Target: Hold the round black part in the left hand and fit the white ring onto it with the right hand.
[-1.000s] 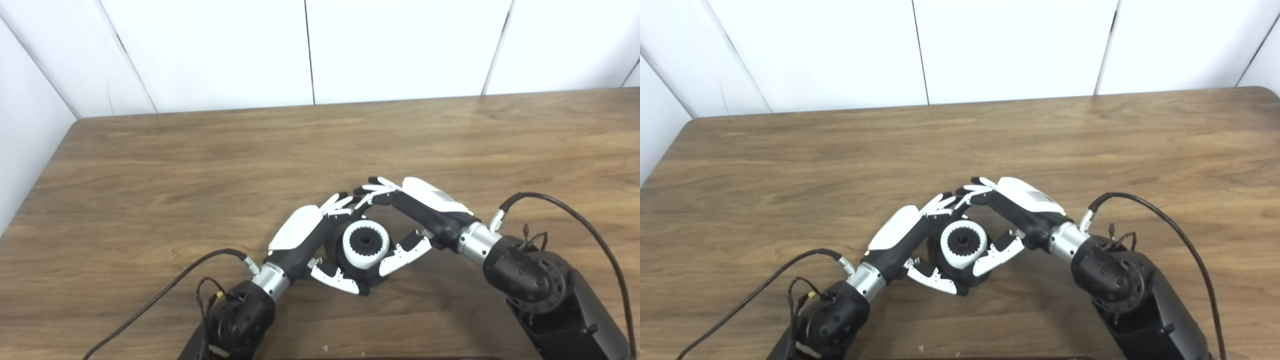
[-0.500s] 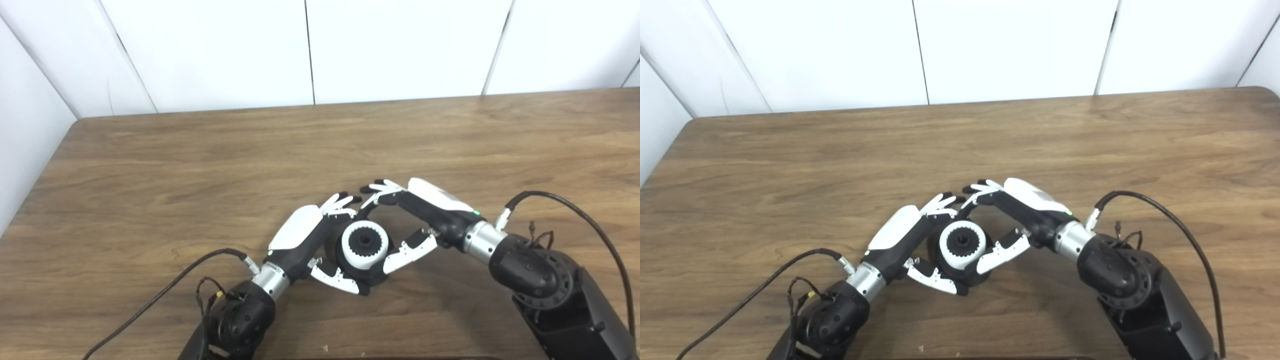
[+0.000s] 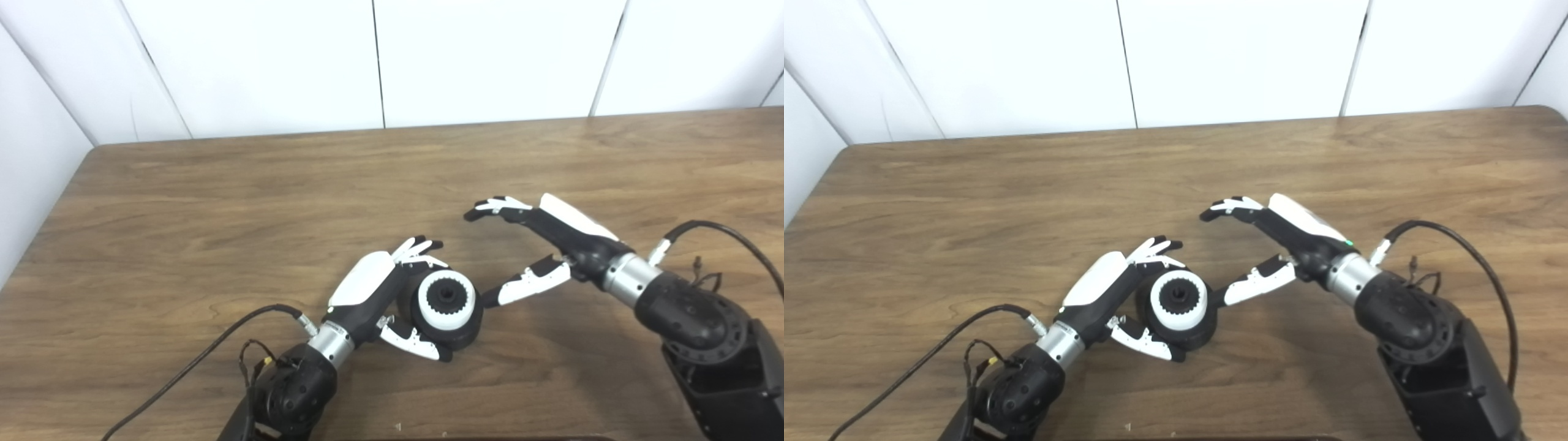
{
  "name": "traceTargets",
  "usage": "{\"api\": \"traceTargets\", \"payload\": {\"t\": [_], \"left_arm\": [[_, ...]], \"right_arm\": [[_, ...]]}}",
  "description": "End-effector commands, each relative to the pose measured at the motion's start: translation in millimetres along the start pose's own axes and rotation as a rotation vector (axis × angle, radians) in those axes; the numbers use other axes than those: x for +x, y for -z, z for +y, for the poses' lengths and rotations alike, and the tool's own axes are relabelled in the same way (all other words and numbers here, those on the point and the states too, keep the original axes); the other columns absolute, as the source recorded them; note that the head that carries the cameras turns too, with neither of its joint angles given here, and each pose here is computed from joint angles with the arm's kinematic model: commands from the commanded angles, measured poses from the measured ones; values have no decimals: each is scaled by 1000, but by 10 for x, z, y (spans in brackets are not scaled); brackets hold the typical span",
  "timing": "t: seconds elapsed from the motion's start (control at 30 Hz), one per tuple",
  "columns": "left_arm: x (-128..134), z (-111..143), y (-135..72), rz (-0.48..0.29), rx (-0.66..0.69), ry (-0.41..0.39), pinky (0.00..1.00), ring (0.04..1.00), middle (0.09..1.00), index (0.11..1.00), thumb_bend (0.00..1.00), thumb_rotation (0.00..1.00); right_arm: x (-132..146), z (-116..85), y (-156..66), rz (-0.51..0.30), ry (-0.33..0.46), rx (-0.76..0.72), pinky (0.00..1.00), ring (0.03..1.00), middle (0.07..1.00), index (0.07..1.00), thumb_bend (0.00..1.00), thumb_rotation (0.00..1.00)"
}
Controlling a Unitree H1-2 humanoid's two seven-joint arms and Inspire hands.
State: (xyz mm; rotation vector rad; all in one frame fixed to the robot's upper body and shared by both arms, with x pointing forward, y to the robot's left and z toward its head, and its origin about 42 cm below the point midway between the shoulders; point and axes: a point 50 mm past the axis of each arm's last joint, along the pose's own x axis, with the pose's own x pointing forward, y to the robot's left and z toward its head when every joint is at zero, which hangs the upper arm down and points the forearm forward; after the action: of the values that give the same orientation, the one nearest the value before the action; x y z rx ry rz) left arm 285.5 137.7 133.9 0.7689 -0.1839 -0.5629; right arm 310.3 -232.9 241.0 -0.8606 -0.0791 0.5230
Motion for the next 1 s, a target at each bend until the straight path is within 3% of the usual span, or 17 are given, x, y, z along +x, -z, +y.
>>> {"api": "traceTargets", "payload": {"t": [0.0,0.23,0.47,0.97], "left_arm": [[-81,-44,152,77,2,60,910,1000,943,665,855,208],[-117,21,210,94,-2,46,922,988,926,703,859,210],[-159,156,299,115,-4,35,891,976,924,783,961,260],[-221,545,507,192,-2,69,960,1000,962,941,1000,253]], "right_arm": [[-15,-197,-110,-62,76,-41,886,964,916,834,1000,454],[-70,-230,54,-25,109,58,897,957,935,861,1000,498],[-100,-264,185,-5,152,112,841,932,937,883,1000,496],[-166,-332,305,20,188,178,917,961,949,862,1000,441]]}}
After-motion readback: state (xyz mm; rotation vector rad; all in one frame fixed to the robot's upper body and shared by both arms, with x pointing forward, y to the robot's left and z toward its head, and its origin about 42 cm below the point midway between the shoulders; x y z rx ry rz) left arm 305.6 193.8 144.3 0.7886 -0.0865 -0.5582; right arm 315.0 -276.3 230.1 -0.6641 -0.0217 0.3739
